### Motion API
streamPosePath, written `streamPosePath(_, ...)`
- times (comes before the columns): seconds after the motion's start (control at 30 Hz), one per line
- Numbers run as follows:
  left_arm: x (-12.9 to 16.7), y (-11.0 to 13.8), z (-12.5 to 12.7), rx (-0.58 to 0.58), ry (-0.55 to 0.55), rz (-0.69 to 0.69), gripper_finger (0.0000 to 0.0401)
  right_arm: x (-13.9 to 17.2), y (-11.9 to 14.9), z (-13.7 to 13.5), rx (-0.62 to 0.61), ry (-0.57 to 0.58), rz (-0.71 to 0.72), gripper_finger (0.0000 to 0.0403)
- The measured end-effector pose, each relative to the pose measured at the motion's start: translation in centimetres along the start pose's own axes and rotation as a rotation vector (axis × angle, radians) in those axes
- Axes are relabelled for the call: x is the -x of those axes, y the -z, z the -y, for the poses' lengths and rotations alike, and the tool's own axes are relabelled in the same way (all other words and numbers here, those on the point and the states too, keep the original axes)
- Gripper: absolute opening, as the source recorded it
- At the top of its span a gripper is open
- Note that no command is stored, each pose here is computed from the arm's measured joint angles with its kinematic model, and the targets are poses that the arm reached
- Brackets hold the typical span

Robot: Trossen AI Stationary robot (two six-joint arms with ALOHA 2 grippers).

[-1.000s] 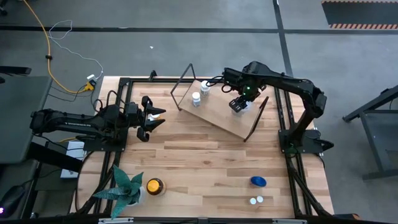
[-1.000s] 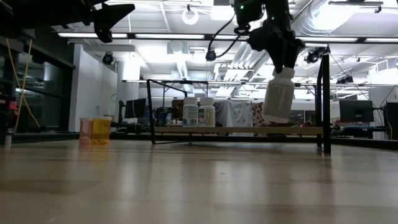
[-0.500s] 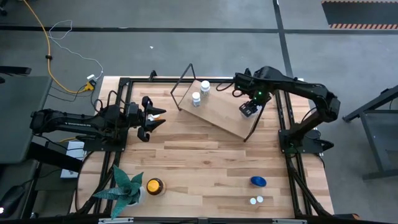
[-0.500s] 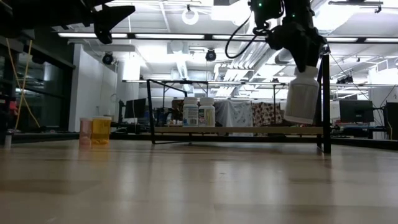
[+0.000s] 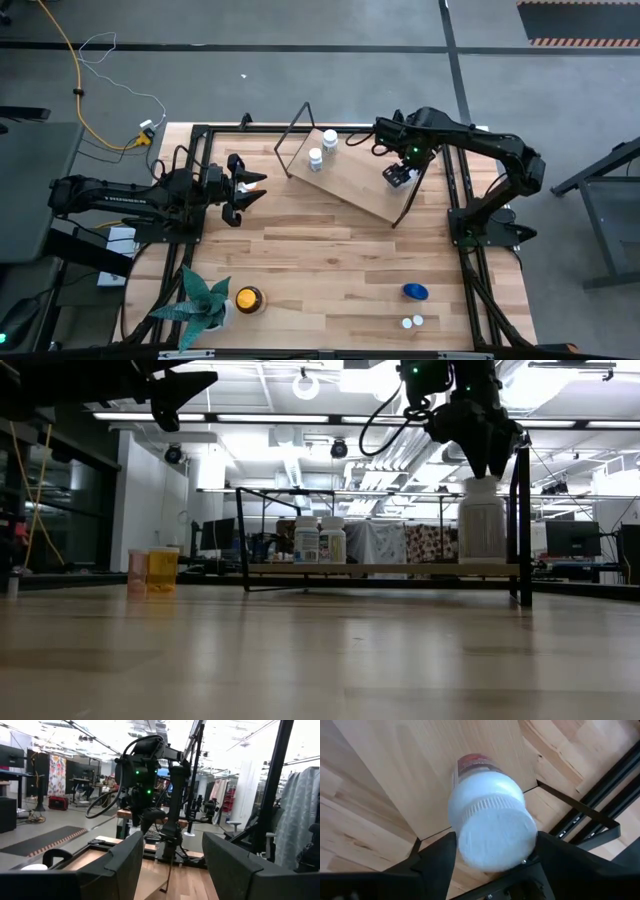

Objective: Pick and place medicine bottles onto shelf by color
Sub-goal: Put the white pill bottle on the shelf, then put the top orange pill bottle on the shelf

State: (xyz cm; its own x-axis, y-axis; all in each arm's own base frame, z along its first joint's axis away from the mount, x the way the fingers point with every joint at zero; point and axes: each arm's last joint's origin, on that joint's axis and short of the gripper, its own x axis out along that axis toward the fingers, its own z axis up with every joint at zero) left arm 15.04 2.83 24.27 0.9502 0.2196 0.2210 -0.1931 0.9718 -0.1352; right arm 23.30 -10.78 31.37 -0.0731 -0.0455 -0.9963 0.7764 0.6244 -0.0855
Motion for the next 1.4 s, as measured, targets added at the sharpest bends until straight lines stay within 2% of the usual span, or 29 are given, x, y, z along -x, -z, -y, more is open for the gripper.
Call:
streamPosePath(0.27,0.0,0.0,0.0,0.000,0.000,0.000,0.0193,0.0,-0.1,0.0,0.010,-0.002,0.005,0.0267)
streamPosePath(0.5,0.0,0.0,0.0,0.000,0.000,0.000,0.0193,0.2,0.0,-0.3,0.123,-0.015,0.036,0.0268)
streamPosePath(0.77,0.0,0.1,0.0,-0.001,-0.001,-0.008,0.0193,3.1,2.4,-1.8,0.216,-0.133,0.272,0.0268)
streamPosePath(0.9,0.0,0.1,0.0,-0.001,-0.001,-0.008,0.0193,5.3,4.4,-3.7,0.269,-0.258,0.466,0.0268)
streamPosePath(1.03,0.0,0.1,0.0,0.000,-0.001,-0.007,0.0193,6.9,6.2,-6.9,0.387,-0.339,0.710,0.0268)
streamPosePath(1.13,0.0,0.1,0.0,0.002,-0.001,-0.007,0.0193,5.8,7.2,-9.5,0.497,-0.367,0.861,0.0268)
streamPosePath(1.23,0.0,0.1,0.0,0.002,0.000,-0.008,0.0193,3.0,7.6,-11.7,0.579,-0.395,0.960,0.0268)
streamPosePath(1.4,0.0,0.2,0.0,0.000,0.017,-0.024,0.0193,-3.3,7.3,-13.1,0.579,-0.491,1.154,0.0268)
